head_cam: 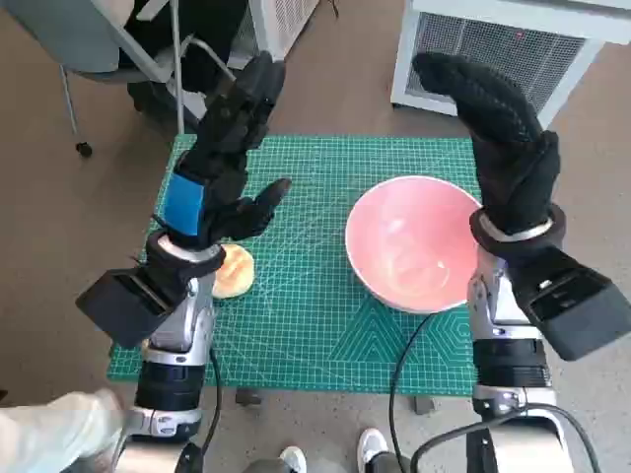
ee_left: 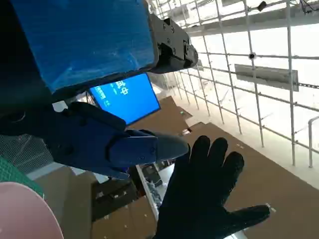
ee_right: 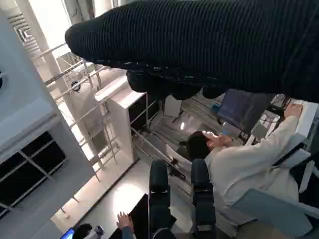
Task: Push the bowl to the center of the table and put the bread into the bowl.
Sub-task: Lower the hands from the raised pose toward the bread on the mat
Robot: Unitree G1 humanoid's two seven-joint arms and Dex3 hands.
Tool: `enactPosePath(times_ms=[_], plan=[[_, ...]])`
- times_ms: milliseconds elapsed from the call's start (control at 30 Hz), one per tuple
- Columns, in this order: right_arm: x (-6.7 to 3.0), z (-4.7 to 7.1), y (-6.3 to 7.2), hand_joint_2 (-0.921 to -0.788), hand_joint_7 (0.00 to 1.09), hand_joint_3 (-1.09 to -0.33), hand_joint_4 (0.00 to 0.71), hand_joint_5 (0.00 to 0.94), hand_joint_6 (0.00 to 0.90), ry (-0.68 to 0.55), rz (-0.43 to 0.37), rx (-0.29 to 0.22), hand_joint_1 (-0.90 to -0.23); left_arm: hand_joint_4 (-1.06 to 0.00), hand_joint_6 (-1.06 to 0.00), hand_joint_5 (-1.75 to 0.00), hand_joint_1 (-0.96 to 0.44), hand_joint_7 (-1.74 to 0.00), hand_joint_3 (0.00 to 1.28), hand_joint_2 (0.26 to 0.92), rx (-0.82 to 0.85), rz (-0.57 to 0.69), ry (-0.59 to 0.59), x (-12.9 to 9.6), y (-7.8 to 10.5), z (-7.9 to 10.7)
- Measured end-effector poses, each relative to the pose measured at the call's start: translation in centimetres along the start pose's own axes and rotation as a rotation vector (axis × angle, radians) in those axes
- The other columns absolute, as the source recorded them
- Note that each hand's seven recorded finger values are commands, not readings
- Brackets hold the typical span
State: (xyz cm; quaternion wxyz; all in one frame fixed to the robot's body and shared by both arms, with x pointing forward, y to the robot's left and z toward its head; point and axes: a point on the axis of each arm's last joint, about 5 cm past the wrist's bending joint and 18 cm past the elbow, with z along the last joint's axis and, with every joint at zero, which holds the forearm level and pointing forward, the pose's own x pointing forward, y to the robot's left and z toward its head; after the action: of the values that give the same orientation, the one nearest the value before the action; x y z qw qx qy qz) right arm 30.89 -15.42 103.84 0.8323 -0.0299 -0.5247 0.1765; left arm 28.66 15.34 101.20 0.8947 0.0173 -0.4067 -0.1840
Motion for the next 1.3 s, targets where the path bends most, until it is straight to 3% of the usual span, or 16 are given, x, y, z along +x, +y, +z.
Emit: enactPosePath(times_ms=[867,1067,1300], plan=[[-0.46,0.1,-0.5,-0.921,0.68,-0.8,0.26,0.006,-0.001,0.003,-0.013,-0.003,-0.564,-0.23,-0.34,0.0,-0.59,-0.04,0.38,0.921,-0.003,0.002,0.007,0.1,0.0,-0.2],[-1.56,0.2,-1.7,-0.921,0.67,-0.857,0.244,0.001,-0.001,0.018,-0.054,-0.034,-0.532,-0.24,-0.35,-0.01,-0.59,-0.04,0.38,0.921,-0.002,0.004,0.005,0.1,0.0,-0.1],[-3.83,0.2,-4.0,-0.921,0.64,-0.838,0.244,0.002,-0.001,0.083,-0.184,-0.112,-0.533,-0.25,-0.37,-0.01,-0.59,-0.05,0.37,0.921,0.002,0.016,-0.005,0.0,0.2,-0.1]])
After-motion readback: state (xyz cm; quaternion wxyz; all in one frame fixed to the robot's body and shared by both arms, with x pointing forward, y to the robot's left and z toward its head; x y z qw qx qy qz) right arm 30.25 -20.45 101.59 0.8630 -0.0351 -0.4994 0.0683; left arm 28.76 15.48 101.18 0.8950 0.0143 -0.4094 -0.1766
